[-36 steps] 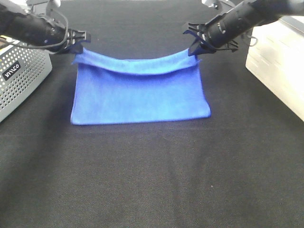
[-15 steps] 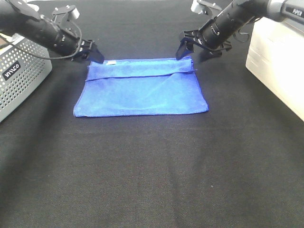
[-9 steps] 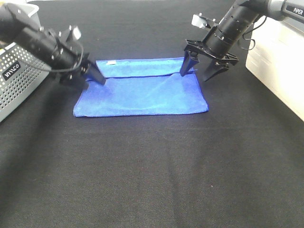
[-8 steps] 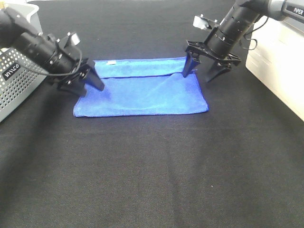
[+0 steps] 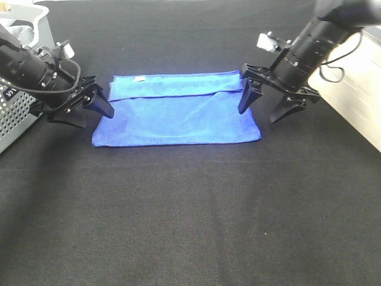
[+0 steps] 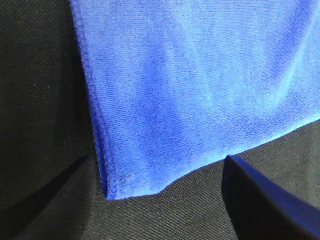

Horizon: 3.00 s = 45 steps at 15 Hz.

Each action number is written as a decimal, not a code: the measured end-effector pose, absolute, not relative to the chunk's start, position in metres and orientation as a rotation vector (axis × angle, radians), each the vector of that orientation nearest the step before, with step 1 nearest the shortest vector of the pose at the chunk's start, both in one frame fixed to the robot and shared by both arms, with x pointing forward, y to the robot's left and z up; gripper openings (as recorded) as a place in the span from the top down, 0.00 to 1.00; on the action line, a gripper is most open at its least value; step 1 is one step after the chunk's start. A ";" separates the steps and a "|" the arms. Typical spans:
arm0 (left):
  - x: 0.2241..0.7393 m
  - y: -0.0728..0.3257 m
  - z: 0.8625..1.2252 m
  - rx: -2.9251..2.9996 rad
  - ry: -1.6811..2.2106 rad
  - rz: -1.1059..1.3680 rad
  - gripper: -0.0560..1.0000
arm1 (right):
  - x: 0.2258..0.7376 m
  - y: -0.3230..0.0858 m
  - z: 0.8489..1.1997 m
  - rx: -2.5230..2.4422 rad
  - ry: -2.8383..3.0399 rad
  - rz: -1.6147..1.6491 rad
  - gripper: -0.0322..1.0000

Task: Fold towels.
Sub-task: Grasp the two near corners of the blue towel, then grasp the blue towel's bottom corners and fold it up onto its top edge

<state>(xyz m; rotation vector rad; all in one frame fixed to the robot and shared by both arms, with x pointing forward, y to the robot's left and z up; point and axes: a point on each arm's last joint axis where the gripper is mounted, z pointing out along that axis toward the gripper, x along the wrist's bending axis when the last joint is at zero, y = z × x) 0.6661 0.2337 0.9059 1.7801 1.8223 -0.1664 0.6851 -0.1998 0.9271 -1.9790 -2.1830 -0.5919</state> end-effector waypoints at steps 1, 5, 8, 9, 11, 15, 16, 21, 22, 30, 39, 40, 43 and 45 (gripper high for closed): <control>0.666 0.233 0.906 1.779 1.825 -0.168 0.30 | 0.684 -0.200 0.927 -1.979 -2.201 -0.611 0.26; 0.667 0.233 0.906 1.776 1.825 -0.152 0.30 | 0.686 -0.201 0.926 -1.989 -2.205 -0.629 0.26; 0.672 0.236 0.906 1.723 1.856 -0.091 0.30 | 0.688 -0.201 0.919 -2.002 -2.211 -0.633 0.26; 0.673 0.236 0.903 1.710 1.868 -0.081 0.30 | 0.690 -0.201 0.910 -2.006 -2.212 -0.626 0.26; 0.673 0.236 0.886 1.696 1.907 -0.124 0.30 | 0.691 -0.200 0.899 -1.995 -2.207 -0.619 0.27; 0.674 0.222 0.865 1.689 1.917 -0.175 0.30 | 0.695 -0.199 0.881 -1.989 -2.174 -0.610 0.37; 0.674 0.215 0.863 1.702 1.901 -0.175 0.30 | 0.698 -0.197 0.880 -1.994 -2.149 -0.626 0.40; 0.677 0.199 0.855 1.671 1.939 -0.238 0.88 | 0.699 -0.194 0.869 -2.017 -2.065 -0.627 0.97; 0.676 0.198 0.857 1.681 1.932 -0.267 0.92 | 0.699 -0.195 0.870 -2.024 -2.061 -0.621 0.97; 0.626 0.204 0.893 1.907 1.922 -0.363 0.92 | 0.635 -0.206 0.889 -2.000 -2.042 -0.435 0.97; 0.588 0.207 0.915 1.848 1.968 -0.276 0.92 | 0.597 -0.210 0.911 -1.991 -2.097 -0.577 0.97; 0.597 0.208 0.920 1.810 1.964 -0.219 0.92 | 0.607 -0.208 0.917 -1.992 -2.114 -0.618 0.97; 0.615 0.207 0.931 1.773 1.924 -0.134 0.92 | 0.632 -0.205 0.925 -1.988 -2.152 -0.693 0.97; 0.636 0.204 0.936 1.753 1.889 -0.088 0.92 | 0.654 -0.202 0.929 -1.977 -2.193 -0.743 0.97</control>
